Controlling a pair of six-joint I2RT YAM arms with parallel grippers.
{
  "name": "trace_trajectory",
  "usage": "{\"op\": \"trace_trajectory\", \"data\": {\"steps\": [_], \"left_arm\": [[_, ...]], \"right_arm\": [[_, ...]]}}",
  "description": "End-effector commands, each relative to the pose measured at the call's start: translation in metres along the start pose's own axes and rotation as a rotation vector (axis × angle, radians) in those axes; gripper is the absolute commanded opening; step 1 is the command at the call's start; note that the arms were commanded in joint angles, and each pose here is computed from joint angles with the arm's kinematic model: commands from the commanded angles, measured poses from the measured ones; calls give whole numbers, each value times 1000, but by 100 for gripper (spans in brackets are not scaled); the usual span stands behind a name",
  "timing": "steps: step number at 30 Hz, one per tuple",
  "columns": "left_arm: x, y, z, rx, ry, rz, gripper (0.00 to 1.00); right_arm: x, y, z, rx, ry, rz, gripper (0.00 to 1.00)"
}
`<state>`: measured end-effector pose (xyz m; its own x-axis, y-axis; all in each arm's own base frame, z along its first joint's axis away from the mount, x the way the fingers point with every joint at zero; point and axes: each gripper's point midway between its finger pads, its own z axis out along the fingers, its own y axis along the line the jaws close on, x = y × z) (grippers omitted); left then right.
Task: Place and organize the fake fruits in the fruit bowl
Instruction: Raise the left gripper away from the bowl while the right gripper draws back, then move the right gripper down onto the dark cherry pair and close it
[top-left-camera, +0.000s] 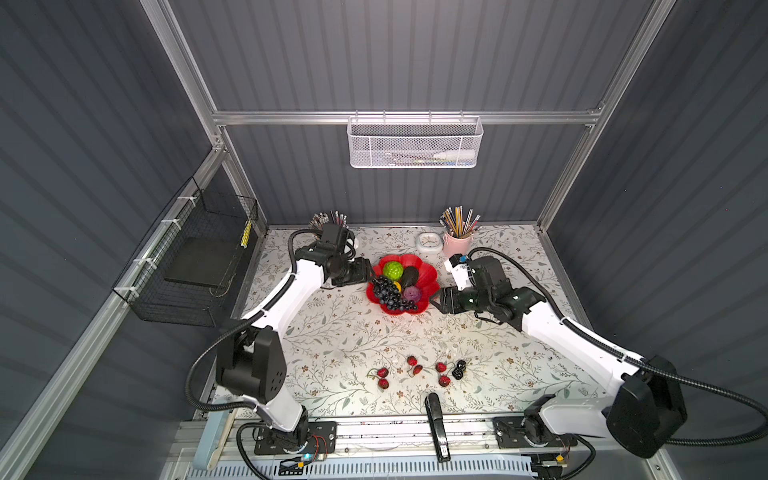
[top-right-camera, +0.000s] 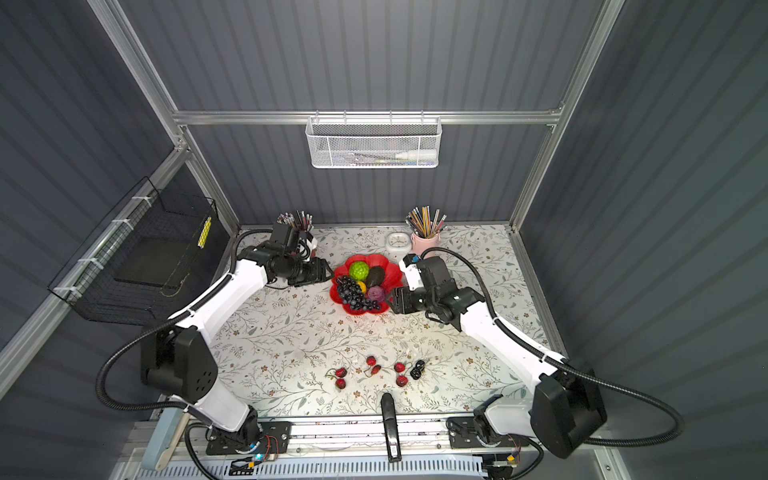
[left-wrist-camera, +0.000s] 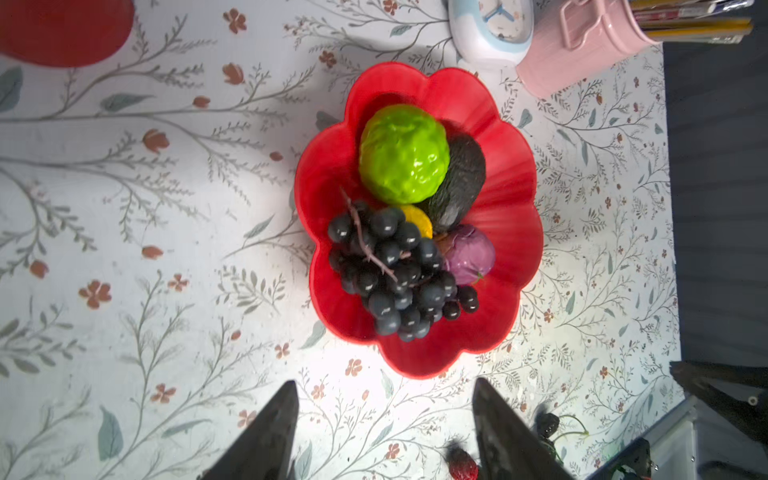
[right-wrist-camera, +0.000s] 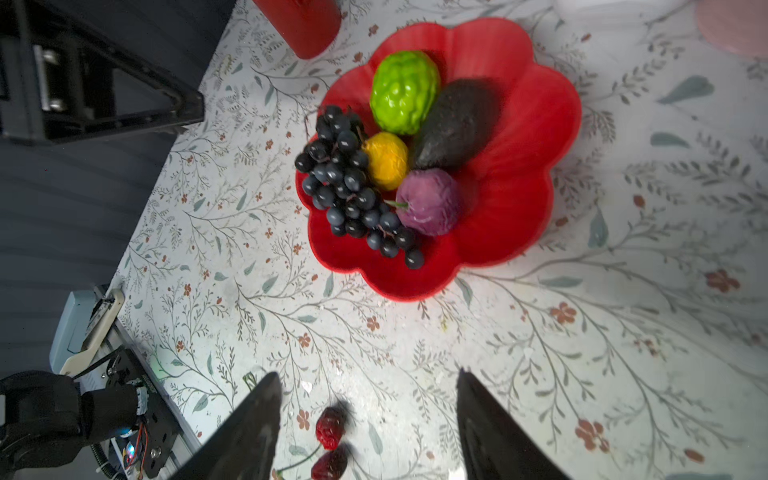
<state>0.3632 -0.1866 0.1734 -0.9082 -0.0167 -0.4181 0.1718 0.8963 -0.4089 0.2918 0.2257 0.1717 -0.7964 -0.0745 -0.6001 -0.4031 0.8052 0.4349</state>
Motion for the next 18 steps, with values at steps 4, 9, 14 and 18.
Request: {"op": "trace_trajectory", "data": {"steps": [4, 9, 14, 18], "left_arm": [[42, -13, 3, -40, -35, 5, 65], [43, -21, 5, -1, -67, -17, 65], [41, -22, 11, 5, -59, -15, 65], [39, -24, 18, 16, -47, -12, 65]], "right_arm": [[81, -49, -14, 200, 142, 199, 67], [115, -70, -27, 323, 151, 316, 67], [136, -79, -32, 358, 157, 374, 68], [153, -78, -24, 333, 219, 400, 65]]}}
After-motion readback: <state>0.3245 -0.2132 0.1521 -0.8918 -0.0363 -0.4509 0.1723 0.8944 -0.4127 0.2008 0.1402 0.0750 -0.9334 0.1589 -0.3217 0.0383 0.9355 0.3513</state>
